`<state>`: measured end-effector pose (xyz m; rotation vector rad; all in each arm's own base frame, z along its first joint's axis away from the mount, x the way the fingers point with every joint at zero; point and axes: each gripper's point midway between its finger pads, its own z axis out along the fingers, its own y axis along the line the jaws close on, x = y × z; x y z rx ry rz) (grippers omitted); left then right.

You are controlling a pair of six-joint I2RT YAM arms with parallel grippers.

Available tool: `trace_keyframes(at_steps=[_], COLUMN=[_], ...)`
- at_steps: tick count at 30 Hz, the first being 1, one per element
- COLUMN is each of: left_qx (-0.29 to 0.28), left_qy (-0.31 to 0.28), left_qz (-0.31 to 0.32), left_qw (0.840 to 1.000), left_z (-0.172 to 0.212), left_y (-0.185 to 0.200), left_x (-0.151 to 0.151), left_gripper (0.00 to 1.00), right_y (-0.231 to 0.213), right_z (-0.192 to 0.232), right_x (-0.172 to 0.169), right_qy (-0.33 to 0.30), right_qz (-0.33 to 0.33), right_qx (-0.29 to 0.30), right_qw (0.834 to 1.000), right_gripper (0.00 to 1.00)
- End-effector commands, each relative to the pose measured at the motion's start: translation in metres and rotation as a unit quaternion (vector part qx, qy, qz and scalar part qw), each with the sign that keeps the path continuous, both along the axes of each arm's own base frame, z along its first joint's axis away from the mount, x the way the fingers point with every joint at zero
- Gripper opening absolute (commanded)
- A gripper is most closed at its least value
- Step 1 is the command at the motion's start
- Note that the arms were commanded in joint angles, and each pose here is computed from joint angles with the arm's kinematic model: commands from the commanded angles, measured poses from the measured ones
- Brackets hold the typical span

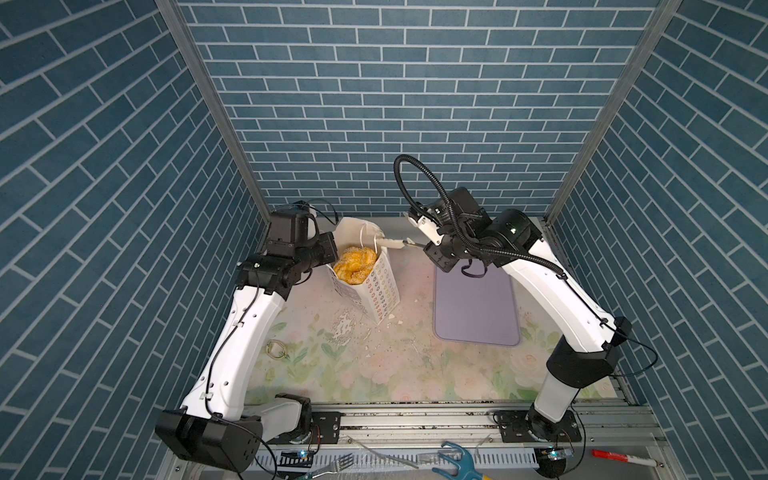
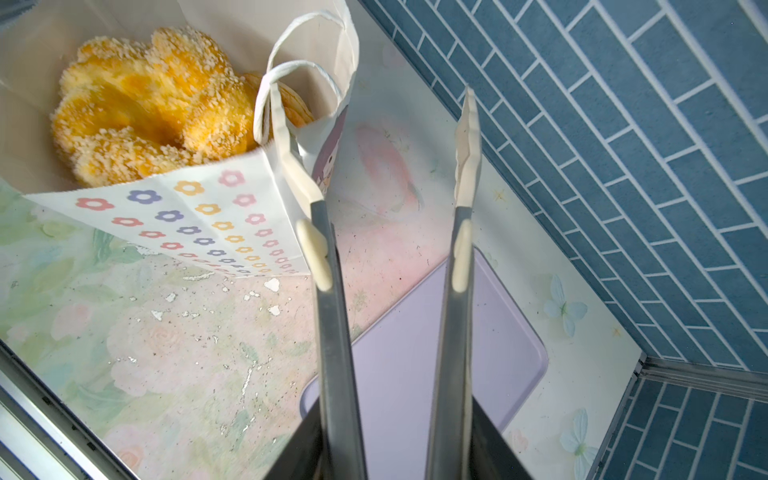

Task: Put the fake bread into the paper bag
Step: 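Swing the empty tongs back away from the bag, right gripper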

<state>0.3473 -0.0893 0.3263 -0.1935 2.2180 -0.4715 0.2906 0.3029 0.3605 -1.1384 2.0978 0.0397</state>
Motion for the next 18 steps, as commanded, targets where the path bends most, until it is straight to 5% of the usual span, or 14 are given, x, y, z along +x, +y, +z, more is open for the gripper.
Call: trace_keyframes(at_steps=[1,18], left_qx=[0.0,0.007], left_qy=[-0.009,-0.016], left_qz=[-0.003,0.001], left_qw=[1.0,1.0], left_z=[0.008,0.015], left_y=[-0.001,0.003], left_x=[-0.001,-0.003], left_gripper=[0.0,0.0], right_y=[0.012,0.001], right_z=[0.034,0.065], right_x=[0.005,0.033], right_qy=[-0.046,-0.067], right_qz=[0.0,-0.07], right_qx=[0.069,0.192], right_qw=[0.997,0.977], right_gripper=[0.48,0.49])
